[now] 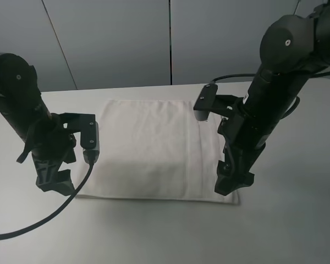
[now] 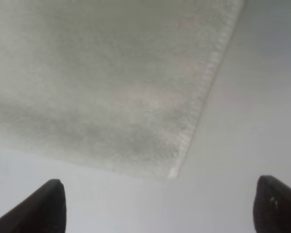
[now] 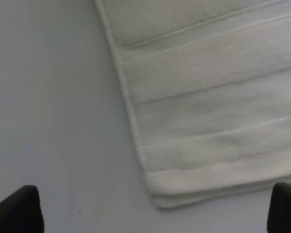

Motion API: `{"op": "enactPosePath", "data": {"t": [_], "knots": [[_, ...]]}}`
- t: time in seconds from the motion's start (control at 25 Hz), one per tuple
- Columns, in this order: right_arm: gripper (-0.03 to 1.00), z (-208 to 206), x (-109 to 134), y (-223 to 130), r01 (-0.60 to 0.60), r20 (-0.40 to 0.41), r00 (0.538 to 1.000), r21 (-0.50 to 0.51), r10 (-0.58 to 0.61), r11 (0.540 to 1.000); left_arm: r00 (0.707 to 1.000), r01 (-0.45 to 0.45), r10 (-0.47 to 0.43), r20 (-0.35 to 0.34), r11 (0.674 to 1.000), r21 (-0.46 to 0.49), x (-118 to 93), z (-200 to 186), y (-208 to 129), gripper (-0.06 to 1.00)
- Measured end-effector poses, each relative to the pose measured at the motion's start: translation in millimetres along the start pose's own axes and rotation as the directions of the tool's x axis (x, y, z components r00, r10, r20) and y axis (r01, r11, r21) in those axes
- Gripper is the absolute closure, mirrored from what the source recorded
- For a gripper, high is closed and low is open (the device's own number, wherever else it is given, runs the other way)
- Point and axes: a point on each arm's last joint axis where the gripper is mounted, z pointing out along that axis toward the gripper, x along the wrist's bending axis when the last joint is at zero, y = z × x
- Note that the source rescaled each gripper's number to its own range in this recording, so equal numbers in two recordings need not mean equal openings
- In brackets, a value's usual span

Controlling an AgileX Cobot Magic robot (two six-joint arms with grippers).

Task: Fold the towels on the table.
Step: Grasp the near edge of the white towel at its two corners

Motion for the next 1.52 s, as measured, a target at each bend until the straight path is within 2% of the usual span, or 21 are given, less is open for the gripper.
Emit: {"op": "enactPosePath", "data": {"t": [0.2,0.76,0.92,1.12,1.28,1.4,1.52], "knots": [[-0.03,13,-5,1,-0.003,-0.012,1.0,0.022,0.004,1.0,0.998,-0.009,0.007,0.055,0.999,0.045,-1,22,3,-0.06],[-0.03,20,-7,1,0.053,-0.023,0.998,0.034,-0.052,0.998,0.998,-0.03,0.027,0.058,0.998,0.05,2,36,5,-0.05],[-0.03,22,-7,1,0.097,-0.03,0.995,0.039,-0.095,0.995,0.996,-0.056,0.051,0.079,0.996,0.066,-1,44,7,-0.05],[-0.03,27,-7,0,0.133,-0.058,0.99,0.06,-0.13,0.989,0.991,-0.123,0.116,0.071,0.988,0.098,-5,48,13,-0.05],[-0.03,34,3,1,0.227,-0.072,0.973,0.091,-0.221,0.97,0.991,-0.122,0.115,0.065,0.986,0.11,-5,48,13,-0.05],[-0.03,46,11,4,0.308,-0.056,0.951,0.14,-0.303,0.941,0.991,-0.124,0.118,0.062,0.985,0.118,-4,49,13,-0.05],[-0.03,57,10,6,0.302,-0.023,0.953,0.165,-0.302,0.939,0.993,-0.111,0.105,0.06,0.987,0.119,-5,49,13,-0.05]]}}
